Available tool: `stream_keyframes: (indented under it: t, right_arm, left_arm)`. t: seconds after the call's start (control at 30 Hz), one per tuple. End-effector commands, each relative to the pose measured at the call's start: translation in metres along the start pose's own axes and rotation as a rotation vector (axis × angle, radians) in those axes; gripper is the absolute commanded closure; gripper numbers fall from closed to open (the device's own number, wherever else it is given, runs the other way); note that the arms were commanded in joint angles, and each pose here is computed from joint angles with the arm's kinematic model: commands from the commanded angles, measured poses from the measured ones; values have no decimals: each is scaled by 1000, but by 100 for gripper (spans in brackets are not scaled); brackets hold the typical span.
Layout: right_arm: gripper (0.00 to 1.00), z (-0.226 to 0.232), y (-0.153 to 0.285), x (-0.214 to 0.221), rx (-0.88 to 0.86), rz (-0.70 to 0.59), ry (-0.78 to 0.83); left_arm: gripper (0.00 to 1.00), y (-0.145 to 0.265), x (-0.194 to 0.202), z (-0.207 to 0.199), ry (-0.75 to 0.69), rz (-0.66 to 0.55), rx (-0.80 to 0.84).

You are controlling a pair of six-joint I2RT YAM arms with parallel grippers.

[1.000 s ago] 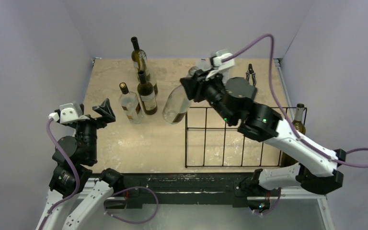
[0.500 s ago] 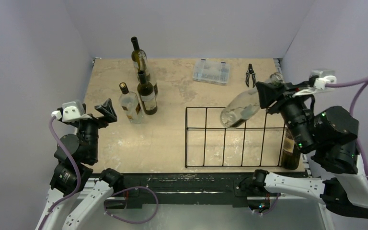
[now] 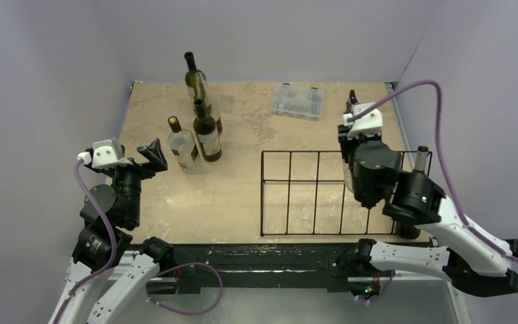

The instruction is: Put the wine bottle on the wine rack

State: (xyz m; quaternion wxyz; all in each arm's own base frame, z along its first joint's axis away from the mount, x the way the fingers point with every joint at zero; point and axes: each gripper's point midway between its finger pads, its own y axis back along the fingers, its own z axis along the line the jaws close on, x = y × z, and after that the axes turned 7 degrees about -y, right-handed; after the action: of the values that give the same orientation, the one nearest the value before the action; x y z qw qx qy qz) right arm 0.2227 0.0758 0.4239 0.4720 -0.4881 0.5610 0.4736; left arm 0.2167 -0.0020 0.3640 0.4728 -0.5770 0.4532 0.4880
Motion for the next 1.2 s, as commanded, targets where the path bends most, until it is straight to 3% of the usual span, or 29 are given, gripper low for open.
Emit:
stream_keyframes:
  t: [0.0,0.27,0.47,0.8,1.17]
  right_arm:
    - [100,-23,-6,-13,173,-35,26]
    - [100,-43,-35,-8,295,-1,56]
    - [100,-55,-24,-29,285,-25,-23]
    - [100,-97,-10,-40,473,-69,-55]
    - [100,-103,-38,-17,548,-8,-6]
  left_arm:
    - [5,-1,-12,-2,20,-20,8]
    - [5,-3,-10,-6,18,-9,17]
    - [5,-2,-11,-5,18,-10,15]
    - [5,-2,-10,-8,26,-5,28]
    - [5,-3,-9,-8,27,1,26]
